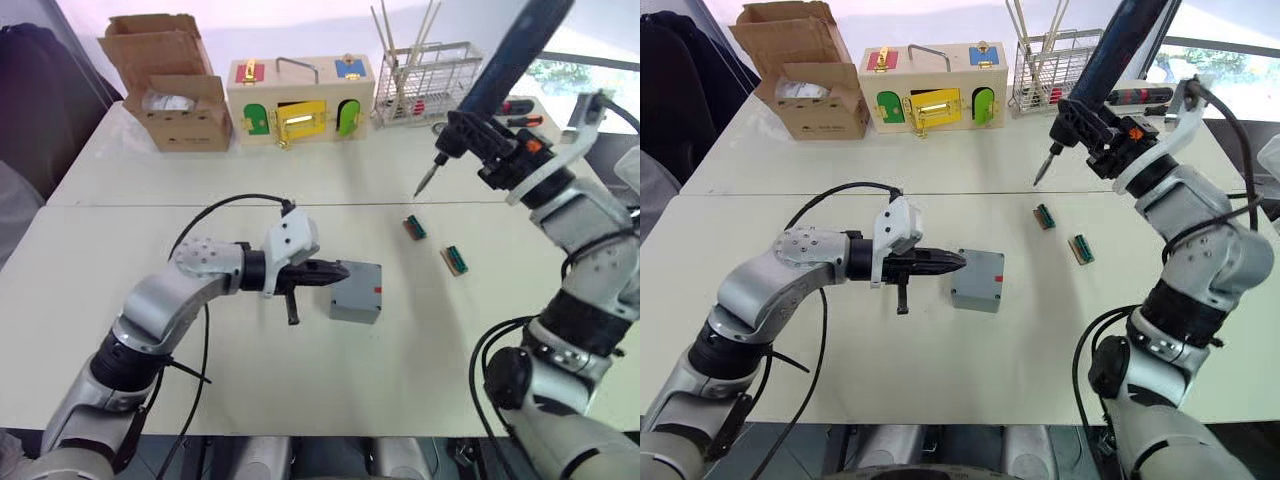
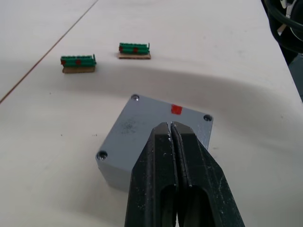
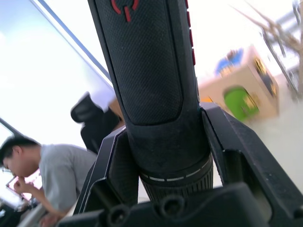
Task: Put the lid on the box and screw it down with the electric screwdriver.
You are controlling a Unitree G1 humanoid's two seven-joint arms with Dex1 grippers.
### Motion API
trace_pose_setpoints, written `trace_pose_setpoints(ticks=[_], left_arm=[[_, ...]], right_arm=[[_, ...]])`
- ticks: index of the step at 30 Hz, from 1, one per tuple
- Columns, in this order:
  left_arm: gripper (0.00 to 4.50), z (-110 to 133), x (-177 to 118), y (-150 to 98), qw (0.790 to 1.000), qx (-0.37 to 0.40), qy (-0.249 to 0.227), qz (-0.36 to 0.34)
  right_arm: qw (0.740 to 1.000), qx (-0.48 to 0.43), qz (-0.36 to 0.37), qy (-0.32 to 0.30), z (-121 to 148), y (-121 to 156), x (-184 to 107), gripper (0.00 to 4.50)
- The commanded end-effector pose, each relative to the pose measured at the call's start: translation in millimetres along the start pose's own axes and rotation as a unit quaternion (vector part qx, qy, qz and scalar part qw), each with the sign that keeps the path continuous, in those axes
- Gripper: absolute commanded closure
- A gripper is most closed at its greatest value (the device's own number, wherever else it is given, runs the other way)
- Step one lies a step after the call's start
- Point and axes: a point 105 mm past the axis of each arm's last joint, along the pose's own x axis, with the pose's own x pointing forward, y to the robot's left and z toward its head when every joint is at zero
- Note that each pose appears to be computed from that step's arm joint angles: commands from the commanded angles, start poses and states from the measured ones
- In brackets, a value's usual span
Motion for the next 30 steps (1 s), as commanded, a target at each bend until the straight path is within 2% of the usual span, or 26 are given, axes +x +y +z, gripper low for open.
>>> trace_pose_setpoints(ticks=[1, 3, 10, 13, 15, 25, 30], left_arm=[[4.5, 1.8, 2.9, 7.5, 1.0, 0.016, -0.001, 0.017], [4.5, -1.1, 6.1, 5.8, 1.0, 0.017, 0.005, 0.006], [4.5, -12.9, 15.4, 3.1, 1.0, 0.014, 0.019, -0.015], [4.5, -31.6, 17.1, 1.7, 0.998, 0.027, 0.059, -0.021], [4.5, -38.4, 16.6, 0.2, 0.997, 0.032, 0.069, -0.025], [4.5, -36.3, 18.5, -0.8, 0.998, 0.02, 0.055, -0.024], [4.5, -35.3, 19.4, 3.2, 0.998, 0.02, 0.05, -0.011]], right_arm=[[0.993, -0.057, 0.104, 0.016, -3.4, 53.1, -9.4, 2.76], [0.99, -0.058, 0.126, 0.04, -17.7, 61.7, -12.5, 2.76], [0.99, -0.044, 0.116, 0.067, -55.1, 61.3, -18.0, 2.76], [0.991, -0.043, 0.108, 0.065, -63.6, 60.8, -18.0, 2.76], [0.991, -0.044, 0.105, 0.065, -67.9, 61.2, -17.4, 2.76], [0.992, -0.058, 0.091, 0.063, -75.9, 53.1, -14.9, 2.76], [0.99, -0.068, 0.093, 0.087, -91.3, 50.2, -15.6, 2.76]])
